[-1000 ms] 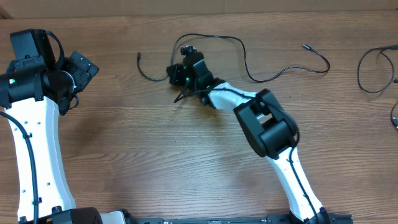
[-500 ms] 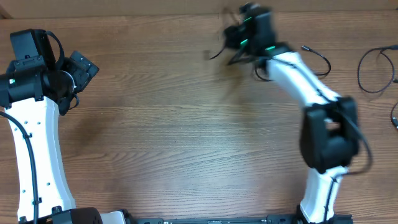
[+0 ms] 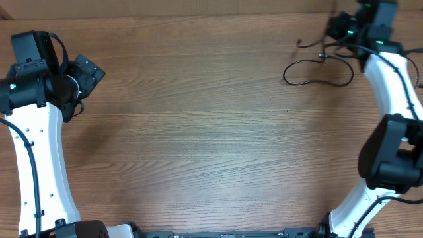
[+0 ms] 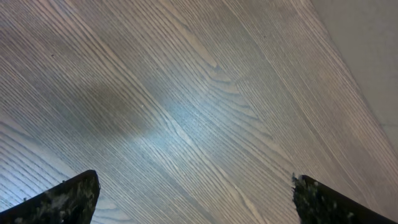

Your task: Untangle cables

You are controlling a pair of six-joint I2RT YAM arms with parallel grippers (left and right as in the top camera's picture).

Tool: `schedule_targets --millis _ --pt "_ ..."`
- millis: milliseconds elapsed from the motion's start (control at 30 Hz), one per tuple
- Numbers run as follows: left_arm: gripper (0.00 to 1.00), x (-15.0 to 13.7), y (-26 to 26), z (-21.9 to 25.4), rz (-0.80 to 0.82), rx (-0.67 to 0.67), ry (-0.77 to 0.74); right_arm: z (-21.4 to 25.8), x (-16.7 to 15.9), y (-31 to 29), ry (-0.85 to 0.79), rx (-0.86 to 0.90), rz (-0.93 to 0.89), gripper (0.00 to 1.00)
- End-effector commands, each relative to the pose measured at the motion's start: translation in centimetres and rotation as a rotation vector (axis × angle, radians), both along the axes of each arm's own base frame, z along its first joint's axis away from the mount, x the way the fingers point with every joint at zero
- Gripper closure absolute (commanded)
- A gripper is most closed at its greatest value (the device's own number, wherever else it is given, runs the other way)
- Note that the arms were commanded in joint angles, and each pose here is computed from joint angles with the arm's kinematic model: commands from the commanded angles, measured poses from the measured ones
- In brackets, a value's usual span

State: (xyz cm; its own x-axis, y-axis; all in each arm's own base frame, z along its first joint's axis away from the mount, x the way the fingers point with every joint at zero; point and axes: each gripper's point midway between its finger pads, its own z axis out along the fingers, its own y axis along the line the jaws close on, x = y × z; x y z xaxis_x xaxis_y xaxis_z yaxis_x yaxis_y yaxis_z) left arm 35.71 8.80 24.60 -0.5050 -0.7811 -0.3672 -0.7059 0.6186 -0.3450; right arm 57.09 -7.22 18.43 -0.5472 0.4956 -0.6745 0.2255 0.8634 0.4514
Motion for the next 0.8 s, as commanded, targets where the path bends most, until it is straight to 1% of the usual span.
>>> schedule_targets --millis 0,133,333,367,400,433,467,500,533,667,767 --pt "0.00 -0.1 0.2 0.8 -0.013 0.025 -0.017 -0.4 -1.0 -4.0 0.031 -0.048 -0.086 0.96" --pt "0.01 -0.1 0.2 0.8 -0.013 0.025 -0.017 -1.7 -2.5 -5.5 0.097 -0.033 -0.116 0.95" --pt "0.01 -0.1 0.2 0.8 -0.013 0.025 -0.017 -2.8 -3.1 -3.9 0.147 -0.103 -0.017 0.91" --pt "0.00 -0.1 0.2 0.8 -0.013 0.026 -0.017 -2.9 -3.1 -3.3 0.152 -0.117 0.008 0.88" --pt "0.00 -0.1 0.2 0.8 -0.013 0.026 -0.017 -3.0 -3.1 -2.7 0.156 -0.131 0.030 0.84" --pt "0.00 -0.1 0.2 0.8 -0.013 0.026 -0.017 -3.1 -3.1 -2.1 0.158 -0.145 0.053 0.76" --pt "0.00 -0.1 0.2 0.8 -0.013 0.025 -0.017 -3.2 -3.0 -1.4 0.161 -0.164 0.084 0.55" --pt "0.01 -0.1 0.2 0.8 -0.013 0.025 -0.017 -3.2 -3.0 -0.9 0.163 -0.175 0.101 0.30" --pt "0.00 -0.1 0.2 0.8 -0.013 0.025 -0.017 -3.3 -3.0 -0.5 0.165 -0.182 0.110 0.00" --pt "0.00 -0.1 0.2 0.8 -0.013 0.026 -0.017 -2.7 -3.0 0.1 0.160 -0.190 0.116 0.00" --pt "0.00 -0.1 0.2 0.8 -0.013 0.026 -0.017 -0.8 -3.3 0.2 0.129 -0.198 0.113 0.00"
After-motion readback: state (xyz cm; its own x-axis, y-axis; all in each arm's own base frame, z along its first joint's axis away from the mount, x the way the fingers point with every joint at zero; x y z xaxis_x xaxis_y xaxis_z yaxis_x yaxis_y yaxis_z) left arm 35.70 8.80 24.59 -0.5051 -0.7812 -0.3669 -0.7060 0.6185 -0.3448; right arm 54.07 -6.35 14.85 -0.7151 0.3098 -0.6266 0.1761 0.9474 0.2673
